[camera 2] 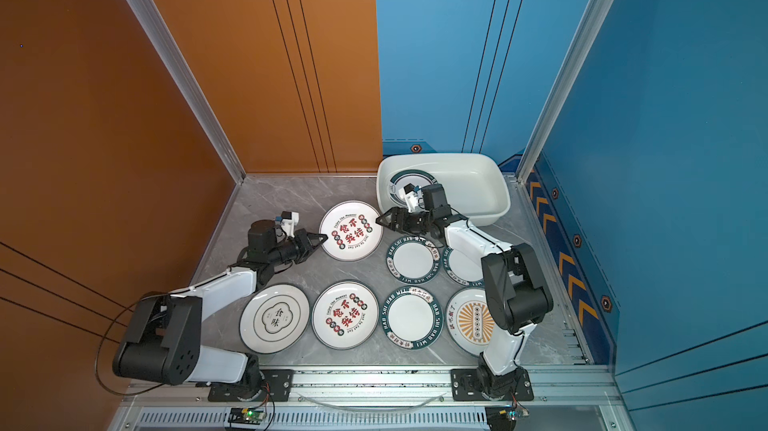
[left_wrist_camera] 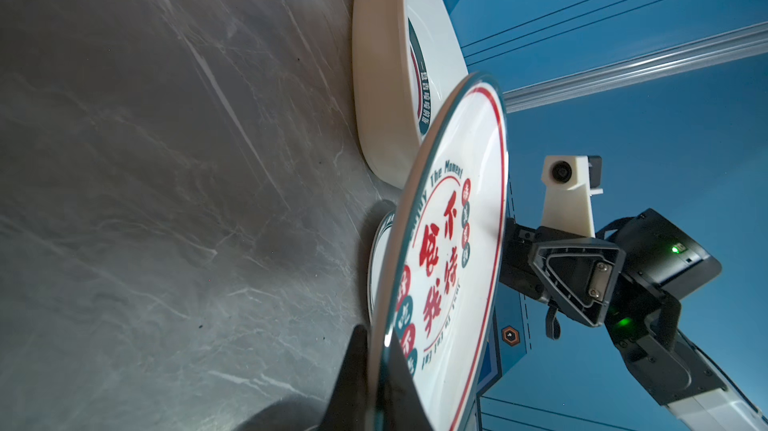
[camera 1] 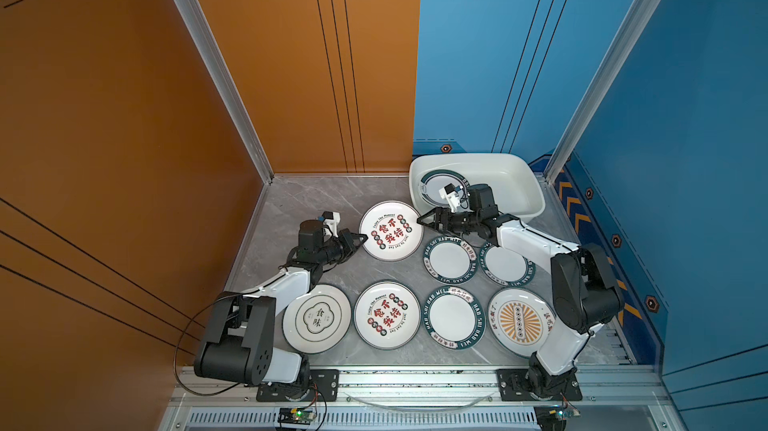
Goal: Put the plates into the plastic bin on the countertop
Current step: 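Grasp the upright plate rim with right gripper beside the left gripper, then carry the plate into the white bin with right gripper while left gripper withdraws, then lower the red-lettered plate flat onto the stack and open right gripper, then withdraw right gripper from bin while left gripper moves to a green-rimmed plate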
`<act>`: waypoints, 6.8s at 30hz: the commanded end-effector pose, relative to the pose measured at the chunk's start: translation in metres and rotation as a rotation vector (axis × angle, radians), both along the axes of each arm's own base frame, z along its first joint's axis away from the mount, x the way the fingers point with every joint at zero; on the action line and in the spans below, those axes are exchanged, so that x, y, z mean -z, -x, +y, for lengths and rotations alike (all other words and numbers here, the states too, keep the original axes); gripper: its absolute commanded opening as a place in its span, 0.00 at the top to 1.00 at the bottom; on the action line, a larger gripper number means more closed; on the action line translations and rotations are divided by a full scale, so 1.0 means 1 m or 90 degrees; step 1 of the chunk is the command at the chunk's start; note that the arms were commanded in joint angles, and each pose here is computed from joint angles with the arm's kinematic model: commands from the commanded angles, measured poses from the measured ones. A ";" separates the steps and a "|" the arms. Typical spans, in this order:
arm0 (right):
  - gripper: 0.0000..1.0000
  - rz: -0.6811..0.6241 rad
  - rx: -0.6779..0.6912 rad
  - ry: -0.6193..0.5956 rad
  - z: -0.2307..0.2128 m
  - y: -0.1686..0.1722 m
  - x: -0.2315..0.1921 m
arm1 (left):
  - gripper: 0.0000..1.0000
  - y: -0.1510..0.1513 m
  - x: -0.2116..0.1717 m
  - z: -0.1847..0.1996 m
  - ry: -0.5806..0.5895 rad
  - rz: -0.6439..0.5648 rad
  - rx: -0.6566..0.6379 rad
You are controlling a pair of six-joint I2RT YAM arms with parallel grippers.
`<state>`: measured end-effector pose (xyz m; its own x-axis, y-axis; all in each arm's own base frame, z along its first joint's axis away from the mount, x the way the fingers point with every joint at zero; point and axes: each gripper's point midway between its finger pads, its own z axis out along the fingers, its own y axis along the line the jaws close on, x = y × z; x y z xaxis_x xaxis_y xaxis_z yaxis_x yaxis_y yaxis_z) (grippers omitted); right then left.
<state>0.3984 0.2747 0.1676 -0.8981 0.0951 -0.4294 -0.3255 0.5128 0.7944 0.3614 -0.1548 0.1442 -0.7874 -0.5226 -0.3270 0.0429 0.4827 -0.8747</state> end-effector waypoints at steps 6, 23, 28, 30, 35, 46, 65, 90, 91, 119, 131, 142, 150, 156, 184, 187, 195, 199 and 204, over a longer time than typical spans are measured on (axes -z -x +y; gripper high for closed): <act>0.35 0.005 -0.050 -0.029 0.020 0.010 0.000 | 1.00 0.008 -0.011 -0.025 0.000 -0.032 0.074; 0.83 0.042 -0.103 -0.045 0.022 0.044 0.020 | 1.00 0.009 -0.011 -0.047 -0.016 -0.035 0.122; 0.97 0.043 -0.112 -0.030 0.019 0.052 0.021 | 0.94 0.010 -0.007 -0.046 -0.049 -0.028 0.123; 1.00 0.043 -0.110 -0.022 0.016 0.053 0.021 | 0.89 0.010 -0.007 -0.047 -0.058 -0.027 0.125; 1.00 0.042 -0.102 0.007 0.004 0.056 0.020 | 0.60 0.012 -0.005 -0.045 -0.080 -0.024 0.121; 1.00 0.018 -0.006 0.037 -0.048 0.039 -0.012 | 0.02 0.017 -0.008 -0.022 -0.182 -0.042 0.067; 1.00 0.024 0.411 0.007 -0.178 -0.144 -0.059 | 0.02 0.019 -0.002 0.013 -0.200 -0.031 -0.008; 1.00 0.124 0.449 0.169 -0.178 -0.223 0.049 | 0.02 0.024 0.020 0.011 -0.202 -0.006 0.020; 1.00 0.125 0.448 0.172 -0.178 -0.222 0.051 | 0.02 0.024 0.021 0.011 -0.201 -0.005 0.021; 0.65 0.092 0.407 0.377 -0.200 -0.199 0.063 | 0.02 0.023 0.027 0.000 -0.201 0.006 0.044; 0.64 0.086 0.394 0.401 -0.200 -0.196 0.065 | 0.02 0.024 0.023 -0.009 -0.201 0.002 0.054; 0.59 -0.038 0.401 0.361 -0.194 -0.187 -0.019 | 0.00 0.029 0.019 -0.056 -0.187 -0.009 0.099; 0.45 -0.015 0.392 0.324 -0.198 -0.130 -0.042 | 0.01 0.026 0.019 -0.103 -0.193 -0.019 0.147; 0.42 0.011 0.384 0.352 -0.209 -0.081 -0.026 | 0.05 0.022 0.034 -0.135 -0.200 -0.006 0.182; 0.43 0.022 0.413 0.218 -0.240 -0.005 -0.017 | 0.42 0.012 0.103 -0.187 -0.203 0.055 0.203; 0.43 0.023 0.415 0.211 -0.240 -0.005 -0.017 | 0.47 0.012 0.107 -0.186 -0.199 0.056 0.197; 0.43 0.031 0.413 0.198 -0.237 -0.005 -0.012 | 0.57 0.007 0.114 -0.185 -0.185 0.059 0.190; 0.43 0.037 0.409 0.195 -0.235 -0.005 -0.006 | 0.63 0.006 0.115 -0.188 -0.179 0.059 0.194; 0.43 0.047 0.406 0.195 -0.233 -0.002 0.003 | 0.69 0.005 0.118 -0.189 -0.175 0.061 0.192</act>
<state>0.4005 0.0405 0.1628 -0.7436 0.4888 -0.4563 0.1707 0.7986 0.5772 0.3571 -0.3443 0.0371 -0.9194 -0.1730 -0.3532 0.1517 0.6725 -0.7244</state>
